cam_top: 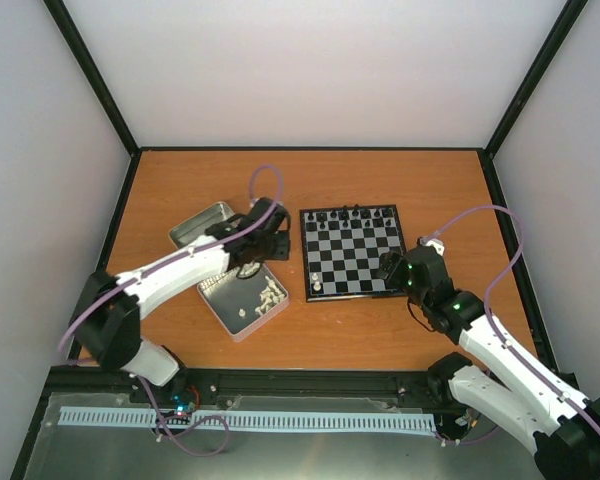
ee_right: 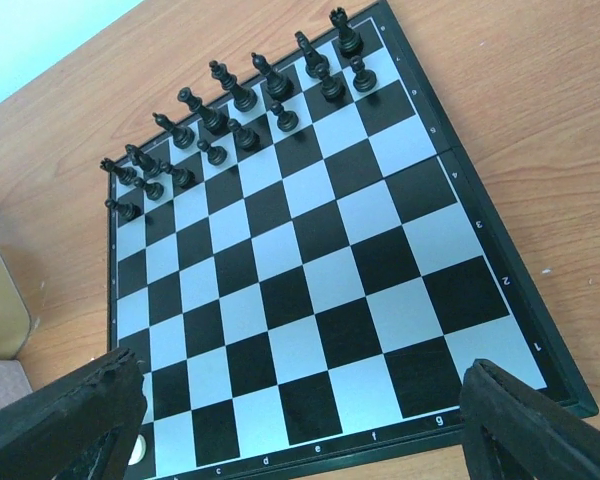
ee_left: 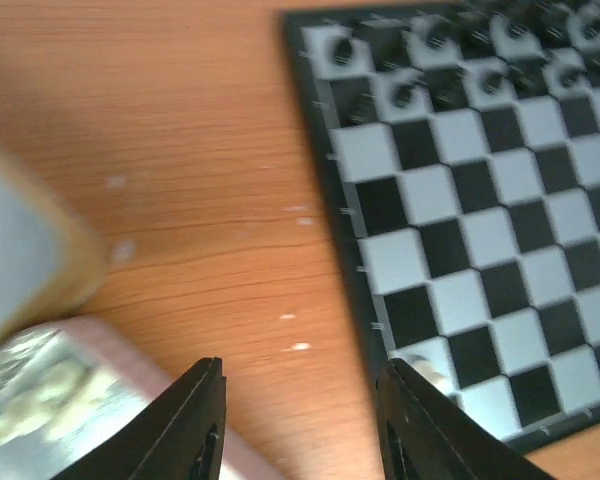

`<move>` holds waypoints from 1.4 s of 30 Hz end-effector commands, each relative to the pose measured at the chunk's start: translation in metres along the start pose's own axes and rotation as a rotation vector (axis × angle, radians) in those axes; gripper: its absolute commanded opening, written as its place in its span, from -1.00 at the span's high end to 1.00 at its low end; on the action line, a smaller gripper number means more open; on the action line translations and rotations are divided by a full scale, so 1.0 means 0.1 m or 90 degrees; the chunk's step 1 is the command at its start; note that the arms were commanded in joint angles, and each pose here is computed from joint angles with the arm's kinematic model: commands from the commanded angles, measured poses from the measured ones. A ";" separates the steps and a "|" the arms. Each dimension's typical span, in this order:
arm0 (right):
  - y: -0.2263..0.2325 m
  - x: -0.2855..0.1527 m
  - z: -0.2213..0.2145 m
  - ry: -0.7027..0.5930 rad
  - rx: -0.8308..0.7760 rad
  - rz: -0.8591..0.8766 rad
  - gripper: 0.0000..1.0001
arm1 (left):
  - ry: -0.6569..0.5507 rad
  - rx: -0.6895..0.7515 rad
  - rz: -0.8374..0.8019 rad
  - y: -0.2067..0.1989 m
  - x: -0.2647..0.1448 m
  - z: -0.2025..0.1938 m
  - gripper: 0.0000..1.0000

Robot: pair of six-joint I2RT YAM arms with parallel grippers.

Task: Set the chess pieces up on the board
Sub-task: Pick up the chess piece from the storage box.

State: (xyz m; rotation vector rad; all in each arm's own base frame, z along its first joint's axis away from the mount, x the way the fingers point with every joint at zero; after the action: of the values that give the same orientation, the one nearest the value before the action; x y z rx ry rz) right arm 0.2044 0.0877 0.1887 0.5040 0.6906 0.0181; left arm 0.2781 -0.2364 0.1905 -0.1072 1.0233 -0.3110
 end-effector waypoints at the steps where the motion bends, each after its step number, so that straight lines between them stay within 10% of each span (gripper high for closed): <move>1: 0.06 0.02 0.04 -0.002 0.002 0.008 -0.71 | -0.096 -0.124 0.109 0.47 -0.16 -0.08 0.18; 13: 0.11 0.12 0.01 0.025 0.004 0.014 -0.71 | -0.076 -0.227 0.216 1.05 -0.01 -0.55 -0.01; 42: 0.06 0.08 0.02 0.013 -0.001 -0.004 -0.71 | -0.044 -0.209 0.257 1.19 0.43 -0.35 0.67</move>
State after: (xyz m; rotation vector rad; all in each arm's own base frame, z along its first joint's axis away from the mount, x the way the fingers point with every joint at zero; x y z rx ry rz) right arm 0.2100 0.0954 0.1751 0.4918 0.7596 0.0293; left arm 0.2793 -0.1336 0.0985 -0.1984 1.0472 0.2314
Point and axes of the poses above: each gripper's point midway between its finger pads, its own x axis out along the fingers, its own y axis along the line the jaws close on, z = x × y, the point moved 7 cm from there along -x, back along the fingers, and after that the axes turned 1 degree about -x, right-handed, at the moved point
